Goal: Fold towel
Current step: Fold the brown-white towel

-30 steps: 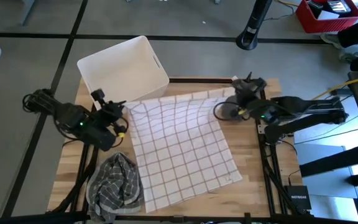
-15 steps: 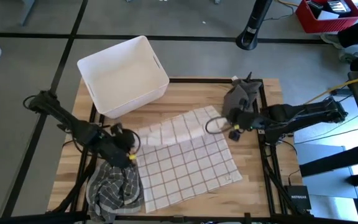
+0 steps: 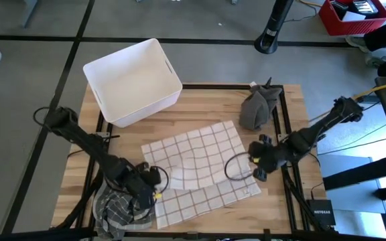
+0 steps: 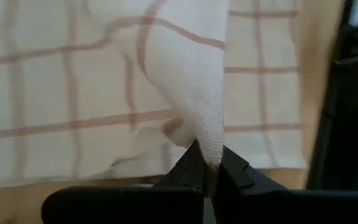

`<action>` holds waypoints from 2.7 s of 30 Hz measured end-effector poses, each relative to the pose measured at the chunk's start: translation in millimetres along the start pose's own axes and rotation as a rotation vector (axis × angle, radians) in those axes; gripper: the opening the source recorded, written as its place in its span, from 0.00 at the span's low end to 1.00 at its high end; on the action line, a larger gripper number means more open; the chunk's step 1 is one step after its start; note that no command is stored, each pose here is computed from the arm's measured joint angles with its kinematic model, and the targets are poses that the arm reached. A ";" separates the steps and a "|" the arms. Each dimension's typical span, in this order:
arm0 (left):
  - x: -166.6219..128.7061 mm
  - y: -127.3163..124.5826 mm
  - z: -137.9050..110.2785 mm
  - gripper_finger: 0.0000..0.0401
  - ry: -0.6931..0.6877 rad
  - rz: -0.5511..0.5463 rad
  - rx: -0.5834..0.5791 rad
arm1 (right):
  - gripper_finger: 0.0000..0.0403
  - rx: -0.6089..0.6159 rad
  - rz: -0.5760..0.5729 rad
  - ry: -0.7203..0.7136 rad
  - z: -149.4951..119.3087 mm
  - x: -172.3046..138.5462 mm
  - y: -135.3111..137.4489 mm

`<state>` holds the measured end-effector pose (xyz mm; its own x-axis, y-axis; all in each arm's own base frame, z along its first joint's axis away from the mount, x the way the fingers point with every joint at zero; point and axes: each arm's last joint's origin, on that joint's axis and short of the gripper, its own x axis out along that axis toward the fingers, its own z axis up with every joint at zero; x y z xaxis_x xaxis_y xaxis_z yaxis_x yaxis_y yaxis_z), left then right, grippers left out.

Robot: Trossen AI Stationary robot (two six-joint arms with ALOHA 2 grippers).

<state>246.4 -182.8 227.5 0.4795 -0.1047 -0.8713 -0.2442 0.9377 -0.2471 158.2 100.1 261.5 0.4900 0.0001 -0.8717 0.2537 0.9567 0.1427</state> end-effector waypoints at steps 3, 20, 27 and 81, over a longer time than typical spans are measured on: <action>12.8 -8.9 -2.3 0.00 0.016 -0.048 0.003 | 0.00 -0.010 0.006 0.074 -10.0 9.3 14.5; 47.1 -35.3 -5.5 0.00 0.150 -0.328 -0.012 | 0.00 -0.206 -0.095 0.287 -61.5 44.7 58.6; 26.1 -25.4 1.1 0.00 0.161 -0.333 0.054 | 0.00 -0.213 -0.152 0.100 -55.1 29.2 53.5; -162.7 196.2 116.8 0.00 -0.609 1.088 0.233 | 0.00 -0.078 -1.006 -0.680 43.4 -97.5 -94.4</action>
<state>218.9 57.0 370.3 0.4489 0.8645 -0.2259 -0.6303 0.4856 0.6058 122.7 -2.8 353.4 0.4467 -0.8821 -0.1495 0.7326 0.4566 -0.5048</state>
